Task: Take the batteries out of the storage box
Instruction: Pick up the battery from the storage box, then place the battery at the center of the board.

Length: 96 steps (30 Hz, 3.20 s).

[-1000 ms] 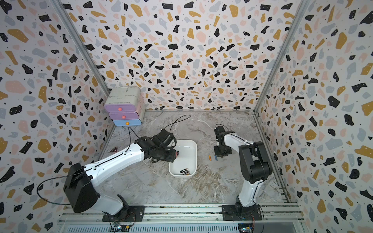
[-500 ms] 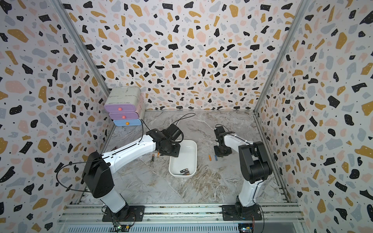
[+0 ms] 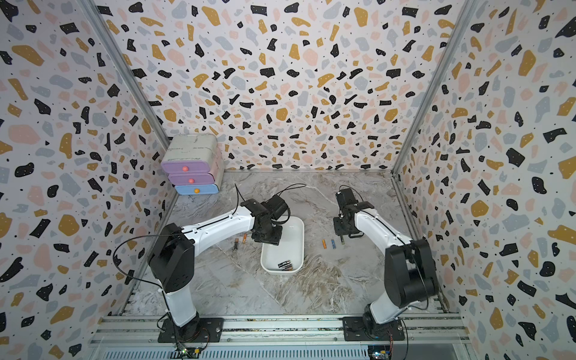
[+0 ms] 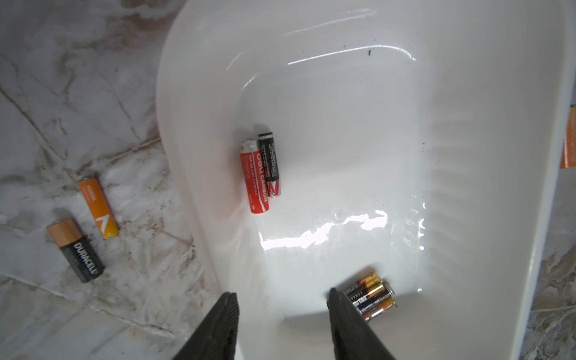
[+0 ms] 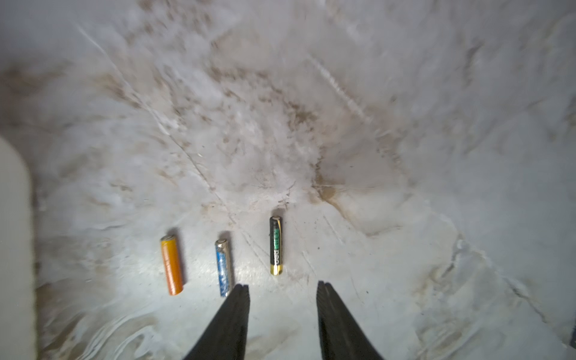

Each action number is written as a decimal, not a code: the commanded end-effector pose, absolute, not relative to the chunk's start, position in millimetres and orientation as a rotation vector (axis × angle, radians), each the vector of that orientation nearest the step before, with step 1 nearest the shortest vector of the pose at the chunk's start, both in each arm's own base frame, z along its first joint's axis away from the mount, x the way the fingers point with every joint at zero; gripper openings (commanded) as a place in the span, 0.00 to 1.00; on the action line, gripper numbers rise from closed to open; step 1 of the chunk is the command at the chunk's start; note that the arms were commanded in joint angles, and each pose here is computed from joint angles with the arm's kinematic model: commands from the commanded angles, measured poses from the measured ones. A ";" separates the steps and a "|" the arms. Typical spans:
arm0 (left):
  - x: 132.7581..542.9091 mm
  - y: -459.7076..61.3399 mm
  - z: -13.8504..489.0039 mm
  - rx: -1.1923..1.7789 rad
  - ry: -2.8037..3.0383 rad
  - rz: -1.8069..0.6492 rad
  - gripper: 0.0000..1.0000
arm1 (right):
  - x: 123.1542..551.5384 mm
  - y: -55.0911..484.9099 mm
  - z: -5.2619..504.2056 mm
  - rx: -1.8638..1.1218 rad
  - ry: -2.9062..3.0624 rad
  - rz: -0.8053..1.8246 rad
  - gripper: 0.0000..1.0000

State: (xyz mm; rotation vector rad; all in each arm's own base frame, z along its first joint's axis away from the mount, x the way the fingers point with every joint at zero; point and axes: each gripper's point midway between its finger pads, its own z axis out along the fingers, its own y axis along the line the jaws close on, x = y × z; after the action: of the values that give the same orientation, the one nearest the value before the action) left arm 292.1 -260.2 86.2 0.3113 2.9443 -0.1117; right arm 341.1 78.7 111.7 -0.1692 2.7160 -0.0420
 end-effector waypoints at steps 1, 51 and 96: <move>299.1 -265.4 82.1 0.305 2.937 -0.092 0.49 | 332.4 71.4 145.6 -0.148 2.602 -0.037 0.43; 323.4 -286.6 -5.3 0.296 3.041 0.010 0.17 | 309.6 62.9 217.9 -0.160 2.246 0.018 0.51; 339.0 -164.1 115.6 0.076 2.847 -0.100 0.01 | 309.5 58.3 214.7 -0.141 2.249 -0.011 0.56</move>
State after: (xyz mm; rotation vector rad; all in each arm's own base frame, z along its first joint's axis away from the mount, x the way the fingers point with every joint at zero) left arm 327.6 -155.6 127.6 0.0189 2.8684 -0.0826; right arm 310.3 60.1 208.3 -0.1484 2.2725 -0.0093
